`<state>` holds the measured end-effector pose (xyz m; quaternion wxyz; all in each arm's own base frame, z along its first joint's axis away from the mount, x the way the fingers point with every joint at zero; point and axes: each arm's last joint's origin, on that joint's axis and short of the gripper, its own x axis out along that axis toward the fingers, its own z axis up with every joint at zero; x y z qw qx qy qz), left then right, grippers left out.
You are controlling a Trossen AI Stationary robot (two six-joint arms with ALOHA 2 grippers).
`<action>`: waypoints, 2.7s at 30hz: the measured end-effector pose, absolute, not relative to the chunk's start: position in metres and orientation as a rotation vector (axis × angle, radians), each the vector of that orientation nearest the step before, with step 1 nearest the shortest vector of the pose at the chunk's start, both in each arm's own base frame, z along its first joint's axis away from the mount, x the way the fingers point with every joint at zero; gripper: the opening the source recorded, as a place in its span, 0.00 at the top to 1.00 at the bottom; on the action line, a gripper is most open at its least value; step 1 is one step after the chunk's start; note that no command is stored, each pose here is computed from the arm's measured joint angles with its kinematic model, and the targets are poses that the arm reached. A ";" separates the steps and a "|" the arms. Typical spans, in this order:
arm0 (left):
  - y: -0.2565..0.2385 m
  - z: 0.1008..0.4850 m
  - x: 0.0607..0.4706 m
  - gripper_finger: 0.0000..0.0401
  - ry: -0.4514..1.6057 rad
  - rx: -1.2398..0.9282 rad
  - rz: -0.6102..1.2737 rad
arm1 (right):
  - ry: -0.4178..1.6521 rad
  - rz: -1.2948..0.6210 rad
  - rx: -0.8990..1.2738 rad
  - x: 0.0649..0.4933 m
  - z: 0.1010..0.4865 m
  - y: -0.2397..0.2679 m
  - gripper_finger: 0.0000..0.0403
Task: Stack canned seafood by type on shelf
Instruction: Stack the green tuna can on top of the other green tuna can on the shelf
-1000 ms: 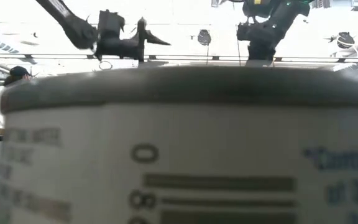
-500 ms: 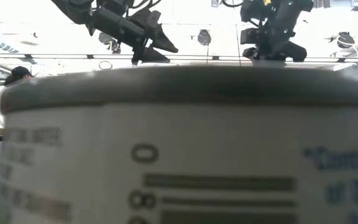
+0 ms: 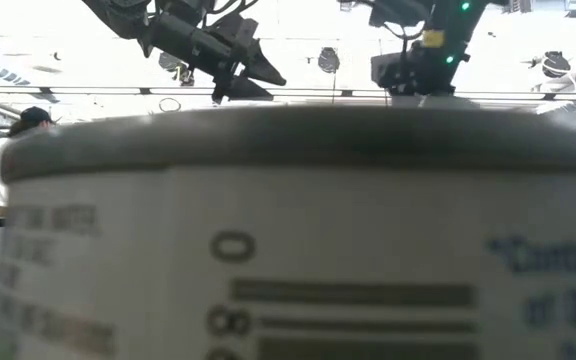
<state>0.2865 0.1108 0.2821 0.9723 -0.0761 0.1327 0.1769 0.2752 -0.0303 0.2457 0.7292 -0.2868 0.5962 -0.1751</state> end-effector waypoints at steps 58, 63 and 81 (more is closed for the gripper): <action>0.115 0.277 0.283 0.31 0.337 -0.039 0.440 | 1.133 -0.486 -1.079 0.266 0.202 0.021 0.19; 0.115 0.278 0.283 0.31 0.338 -0.027 0.438 | 1.113 -0.484 -1.127 0.263 0.187 0.017 0.19; 0.115 0.278 0.284 0.31 0.336 -0.012 0.437 | 1.203 -0.493 -1.136 0.265 0.163 -0.025 0.19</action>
